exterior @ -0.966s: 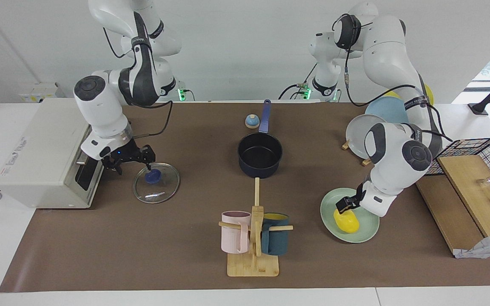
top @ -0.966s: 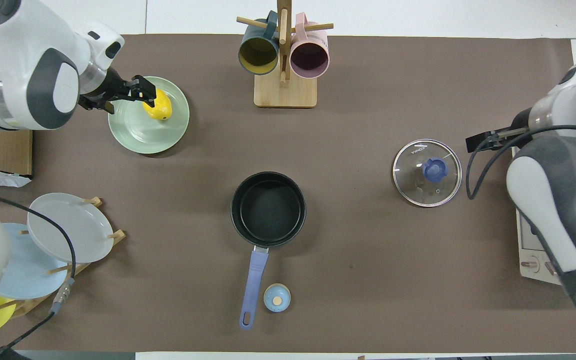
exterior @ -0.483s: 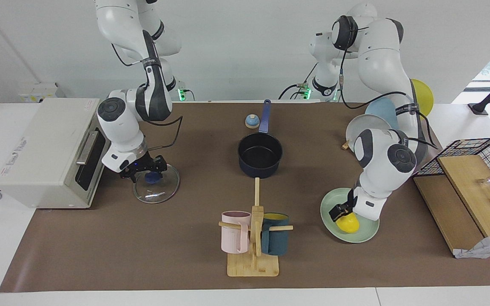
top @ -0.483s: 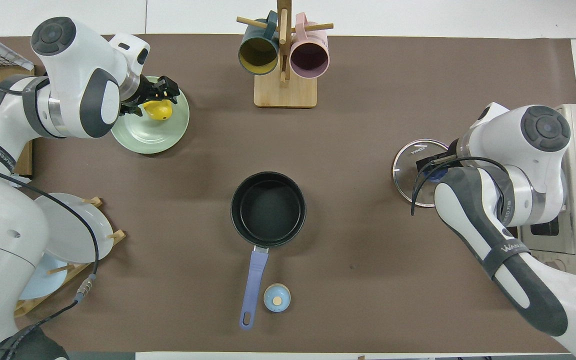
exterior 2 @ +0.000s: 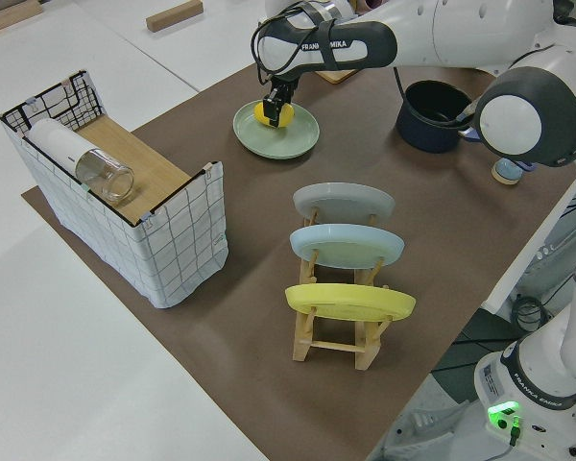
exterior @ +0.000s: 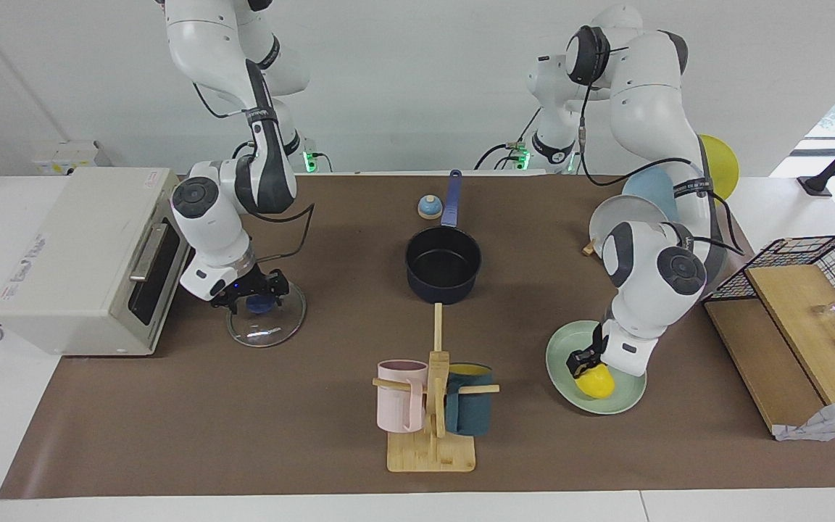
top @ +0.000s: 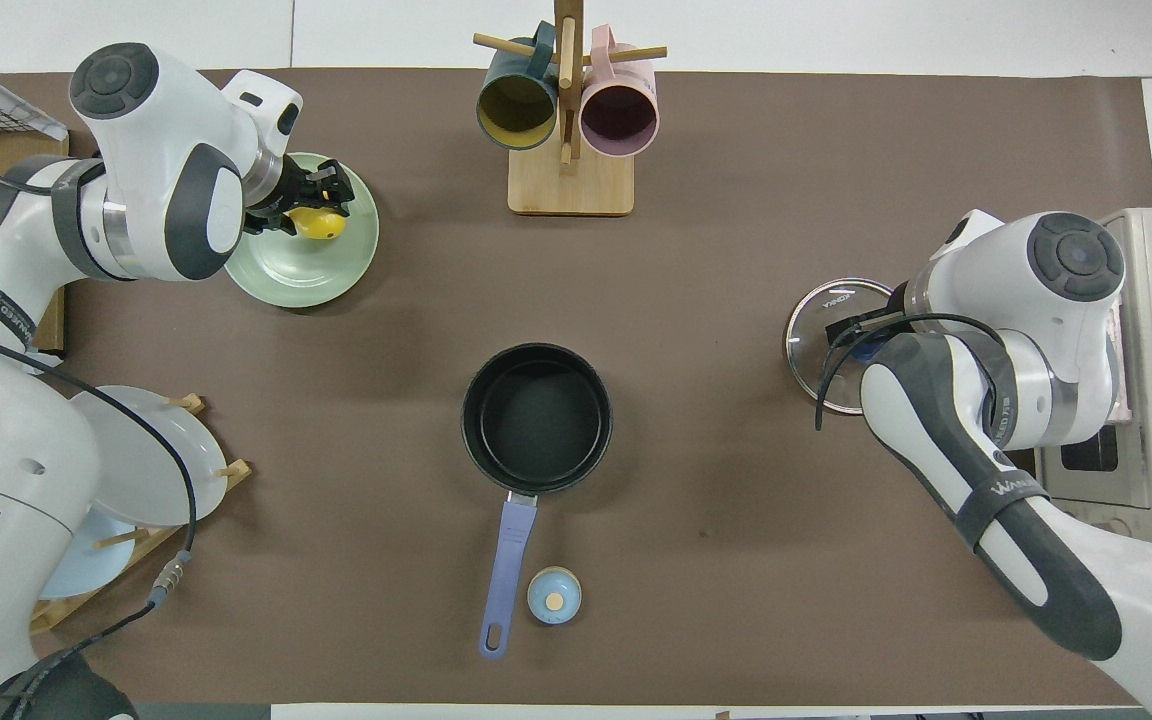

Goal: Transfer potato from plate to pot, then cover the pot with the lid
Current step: 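Carry the potato over the pot with the left gripper and release it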

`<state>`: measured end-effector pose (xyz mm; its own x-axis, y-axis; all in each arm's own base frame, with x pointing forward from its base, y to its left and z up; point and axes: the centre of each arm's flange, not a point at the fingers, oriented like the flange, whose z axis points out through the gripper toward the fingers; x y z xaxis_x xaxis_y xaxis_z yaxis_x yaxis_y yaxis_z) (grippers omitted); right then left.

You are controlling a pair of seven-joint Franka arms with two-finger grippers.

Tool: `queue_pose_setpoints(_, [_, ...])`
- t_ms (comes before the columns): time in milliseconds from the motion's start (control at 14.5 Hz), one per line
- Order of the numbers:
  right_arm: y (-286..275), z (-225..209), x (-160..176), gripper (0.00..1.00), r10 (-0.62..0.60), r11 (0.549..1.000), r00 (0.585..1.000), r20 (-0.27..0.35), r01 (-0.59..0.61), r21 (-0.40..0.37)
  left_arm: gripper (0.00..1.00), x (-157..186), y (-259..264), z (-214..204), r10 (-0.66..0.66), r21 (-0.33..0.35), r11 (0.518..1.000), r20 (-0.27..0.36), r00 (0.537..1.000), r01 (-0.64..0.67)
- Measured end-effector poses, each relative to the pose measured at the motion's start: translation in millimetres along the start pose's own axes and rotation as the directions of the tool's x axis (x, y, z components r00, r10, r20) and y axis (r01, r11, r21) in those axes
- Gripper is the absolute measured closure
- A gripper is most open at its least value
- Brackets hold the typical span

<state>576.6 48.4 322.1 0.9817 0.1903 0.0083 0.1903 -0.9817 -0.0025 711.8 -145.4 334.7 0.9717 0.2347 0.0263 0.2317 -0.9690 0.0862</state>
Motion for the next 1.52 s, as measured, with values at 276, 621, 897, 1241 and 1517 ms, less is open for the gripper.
queue_pose_setpoints(276, [-10.4,0.1,1.0,0.00,-0.016,1.000,1.000,0.000,0.016,0.002,0.38,-14.0,31.4,-91.1,0.047,-0.045,0.998,-0.050,0.998,-0.049])
queue_pose_setpoints(621, [-8.3,0.9,-0.1,0.13,-0.012,1.000,1.000,0.007,0.012,0.002,0.38,-163.3,136.2,-206.2,0.136,-0.037,0.990,-0.004,0.991,-0.136])
queue_pose_setpoints(897, [-5.8,1.0,-1.0,0.35,-0.007,1.000,1.000,0.016,0.007,0.004,0.38,-273.1,188.6,-126.8,0.199,-0.040,0.979,-0.002,0.980,-0.198])
queue_pose_setpoints(1241, [-18.8,-21.4,10.0,0.35,-0.031,0.999,0.998,0.050,0.031,0.011,0.38,-332.1,185.0,-48.8,0.232,-0.011,0.973,0.031,0.972,-0.232])
queue_pose_setpoints(1517, [-40.1,-91.7,34.6,0.35,-0.071,0.997,0.994,0.079,0.070,0.019,0.38,-355.9,185.3,-20.9,0.229,0.012,0.973,0.009,0.973,-0.229])
